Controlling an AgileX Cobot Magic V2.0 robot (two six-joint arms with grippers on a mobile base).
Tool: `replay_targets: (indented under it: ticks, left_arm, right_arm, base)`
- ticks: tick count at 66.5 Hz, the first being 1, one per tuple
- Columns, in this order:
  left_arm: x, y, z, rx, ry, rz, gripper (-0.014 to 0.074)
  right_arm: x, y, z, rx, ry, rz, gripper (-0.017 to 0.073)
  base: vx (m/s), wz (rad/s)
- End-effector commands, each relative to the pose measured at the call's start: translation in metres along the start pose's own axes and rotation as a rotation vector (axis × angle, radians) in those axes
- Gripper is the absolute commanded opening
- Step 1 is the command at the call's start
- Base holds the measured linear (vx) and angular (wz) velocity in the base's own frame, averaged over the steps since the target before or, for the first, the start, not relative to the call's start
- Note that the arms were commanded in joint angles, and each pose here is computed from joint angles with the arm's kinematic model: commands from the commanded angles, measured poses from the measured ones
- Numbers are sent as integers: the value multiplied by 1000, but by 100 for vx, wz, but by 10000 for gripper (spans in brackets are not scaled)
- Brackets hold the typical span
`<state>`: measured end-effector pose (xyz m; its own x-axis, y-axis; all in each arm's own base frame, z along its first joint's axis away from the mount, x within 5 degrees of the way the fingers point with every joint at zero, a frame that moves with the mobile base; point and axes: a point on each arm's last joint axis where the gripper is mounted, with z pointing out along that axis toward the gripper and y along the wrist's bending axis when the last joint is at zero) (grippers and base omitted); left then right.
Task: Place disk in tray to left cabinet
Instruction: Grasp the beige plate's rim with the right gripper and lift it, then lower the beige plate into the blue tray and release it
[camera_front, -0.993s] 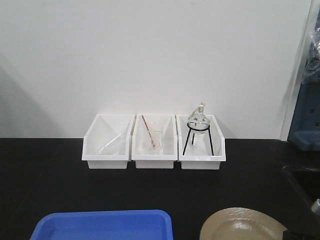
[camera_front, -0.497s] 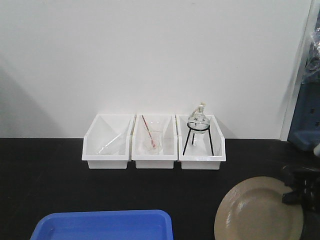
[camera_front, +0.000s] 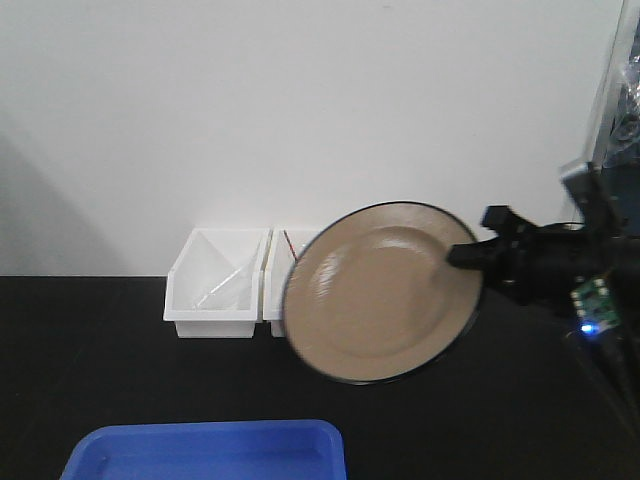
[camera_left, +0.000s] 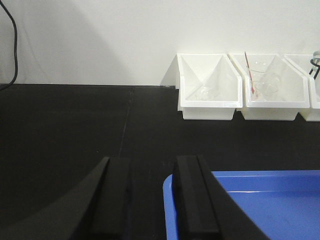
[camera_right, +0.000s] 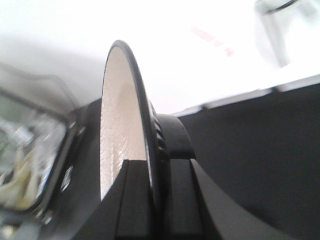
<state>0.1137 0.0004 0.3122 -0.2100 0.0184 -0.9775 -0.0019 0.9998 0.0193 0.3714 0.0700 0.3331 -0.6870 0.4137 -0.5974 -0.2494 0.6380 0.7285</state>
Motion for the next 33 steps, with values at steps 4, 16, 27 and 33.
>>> replay_targets:
  ticks: [4, 16, 27, 33]
  left_arm:
    - [-18, 0, -2, 2, -105, -10, 359]
    - [-18, 0, -2, 2, -105, -10, 359]
    - [-18, 0, -2, 2, -105, -10, 359]
    - [-18, 0, -2, 2, -105, -10, 359]
  right_arm:
    - [29, 55, 37, -140, 46, 3, -8]
    - [99, 68, 98, -155, 254, -66, -8]
    - [134, 50, 128, -97, 368, -107, -8]
    - [147, 36, 138, -86, 441, -109, -6]
  base:
    - [0, 0]
    - [0, 0]
    - [0, 0]
    - [0, 0]
